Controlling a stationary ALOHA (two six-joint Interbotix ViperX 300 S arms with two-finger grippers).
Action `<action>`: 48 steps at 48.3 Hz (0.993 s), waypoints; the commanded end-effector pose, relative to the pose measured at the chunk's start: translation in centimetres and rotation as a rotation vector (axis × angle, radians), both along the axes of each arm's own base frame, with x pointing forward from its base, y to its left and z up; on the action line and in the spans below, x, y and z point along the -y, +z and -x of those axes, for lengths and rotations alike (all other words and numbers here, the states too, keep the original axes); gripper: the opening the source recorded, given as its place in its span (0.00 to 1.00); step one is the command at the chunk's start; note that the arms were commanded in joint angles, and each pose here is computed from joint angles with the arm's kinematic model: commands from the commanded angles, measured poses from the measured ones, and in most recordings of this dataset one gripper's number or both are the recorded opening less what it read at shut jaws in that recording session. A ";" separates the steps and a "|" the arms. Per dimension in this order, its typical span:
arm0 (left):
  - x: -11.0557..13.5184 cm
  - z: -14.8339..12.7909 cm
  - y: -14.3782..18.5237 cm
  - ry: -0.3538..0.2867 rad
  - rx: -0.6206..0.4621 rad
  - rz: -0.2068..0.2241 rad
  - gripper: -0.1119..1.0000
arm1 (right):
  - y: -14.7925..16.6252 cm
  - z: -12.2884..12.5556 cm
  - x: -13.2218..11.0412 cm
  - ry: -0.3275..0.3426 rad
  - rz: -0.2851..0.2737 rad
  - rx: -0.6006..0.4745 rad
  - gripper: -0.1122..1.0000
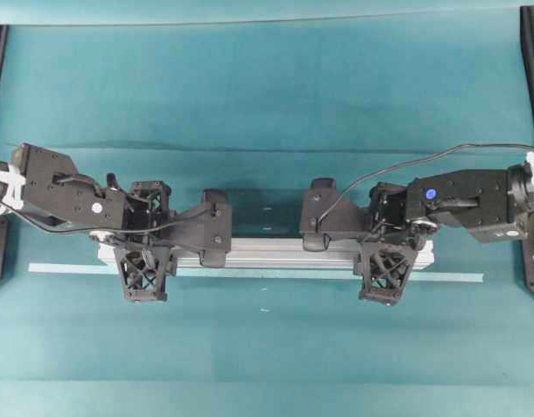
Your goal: Lift the metal rail with both hands.
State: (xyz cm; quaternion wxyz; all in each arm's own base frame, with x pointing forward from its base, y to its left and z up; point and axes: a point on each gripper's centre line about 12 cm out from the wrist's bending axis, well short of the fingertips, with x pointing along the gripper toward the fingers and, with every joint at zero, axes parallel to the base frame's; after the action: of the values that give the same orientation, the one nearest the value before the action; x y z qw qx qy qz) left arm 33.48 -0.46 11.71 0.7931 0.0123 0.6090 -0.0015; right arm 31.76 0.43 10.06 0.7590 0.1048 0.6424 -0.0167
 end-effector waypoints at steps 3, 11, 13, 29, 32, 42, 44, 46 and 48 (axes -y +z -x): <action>0.6 -0.6 0.6 -0.027 0.044 -0.002 0.37 | -0.1 -0.6 -0.3 -0.032 -0.009 0.022 0.47; 0.6 -0.7 0.6 -0.026 0.057 0.000 0.37 | -0.1 -0.7 -0.4 -0.038 -0.014 0.024 0.47; 0.6 -0.7 0.5 -0.017 0.055 0.002 0.37 | -0.1 -0.7 -0.4 -0.038 -0.014 0.024 0.47; 0.6 -0.5 0.5 -0.010 0.052 0.004 0.96 | -0.1 -1.1 -1.0 0.011 0.014 0.065 1.00; 0.6 -0.5 0.5 -0.014 0.049 0.003 1.00 | -0.1 -1.2 -1.0 0.012 0.018 0.075 0.99; 0.6 -0.4 0.4 -0.017 0.046 0.002 0.99 | -0.1 -1.3 -1.0 0.014 0.022 0.081 0.99; 0.6 -0.4 0.4 -0.019 0.046 0.001 0.99 | -0.1 -1.2 -1.0 0.015 0.023 0.081 0.99; 0.6 -0.3 0.5 -0.019 0.043 0.001 0.99 | -0.1 -1.2 -0.9 0.012 0.023 0.081 0.99; 0.6 -0.2 0.5 -0.021 0.035 0.000 0.99 | 0.0 -1.1 -0.7 0.008 0.023 0.081 0.99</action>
State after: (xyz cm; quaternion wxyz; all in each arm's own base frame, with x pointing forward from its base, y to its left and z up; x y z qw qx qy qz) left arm 33.65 -0.99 11.65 0.8009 0.0160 0.5985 -0.0077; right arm 32.73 1.30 9.93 0.7833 0.0927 0.6144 -0.0150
